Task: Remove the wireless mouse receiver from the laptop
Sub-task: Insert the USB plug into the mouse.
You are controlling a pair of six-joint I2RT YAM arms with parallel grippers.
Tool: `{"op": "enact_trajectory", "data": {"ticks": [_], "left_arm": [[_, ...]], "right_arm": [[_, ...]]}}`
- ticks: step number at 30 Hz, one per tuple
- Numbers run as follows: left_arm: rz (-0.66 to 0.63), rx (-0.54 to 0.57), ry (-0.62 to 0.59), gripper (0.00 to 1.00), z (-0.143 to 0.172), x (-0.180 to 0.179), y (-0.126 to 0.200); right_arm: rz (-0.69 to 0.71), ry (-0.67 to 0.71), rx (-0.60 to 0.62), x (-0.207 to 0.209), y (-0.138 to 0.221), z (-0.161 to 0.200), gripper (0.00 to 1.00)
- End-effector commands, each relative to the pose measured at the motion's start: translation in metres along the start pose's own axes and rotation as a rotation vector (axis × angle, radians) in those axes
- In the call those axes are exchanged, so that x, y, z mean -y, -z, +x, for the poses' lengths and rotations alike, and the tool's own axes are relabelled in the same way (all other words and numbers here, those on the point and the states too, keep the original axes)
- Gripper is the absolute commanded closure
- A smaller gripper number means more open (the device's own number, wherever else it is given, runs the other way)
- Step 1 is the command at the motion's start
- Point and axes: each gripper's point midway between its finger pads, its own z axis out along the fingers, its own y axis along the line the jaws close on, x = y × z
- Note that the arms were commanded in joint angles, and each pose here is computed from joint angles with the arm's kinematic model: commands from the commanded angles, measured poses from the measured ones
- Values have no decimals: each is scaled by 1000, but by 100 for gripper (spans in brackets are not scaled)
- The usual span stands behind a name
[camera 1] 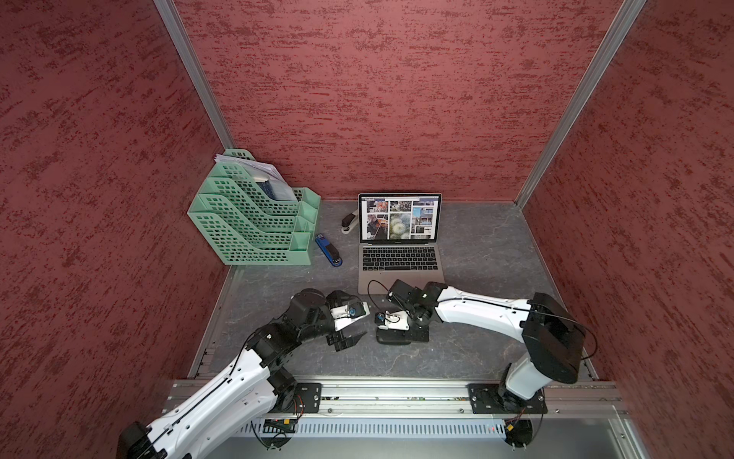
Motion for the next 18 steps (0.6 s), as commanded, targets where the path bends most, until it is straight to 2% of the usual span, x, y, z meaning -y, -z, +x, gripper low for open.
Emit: {"op": "enact_trajectory", "data": {"ticks": [1,18], "left_arm": [[15,-2,-6,0,4,4,0],[18,-11,-6,0,6,5,-1]], "right_arm": [[-7,-14,0,2,-1,-2,100],[-15,-25,-11,0,-8,1,100]]}}
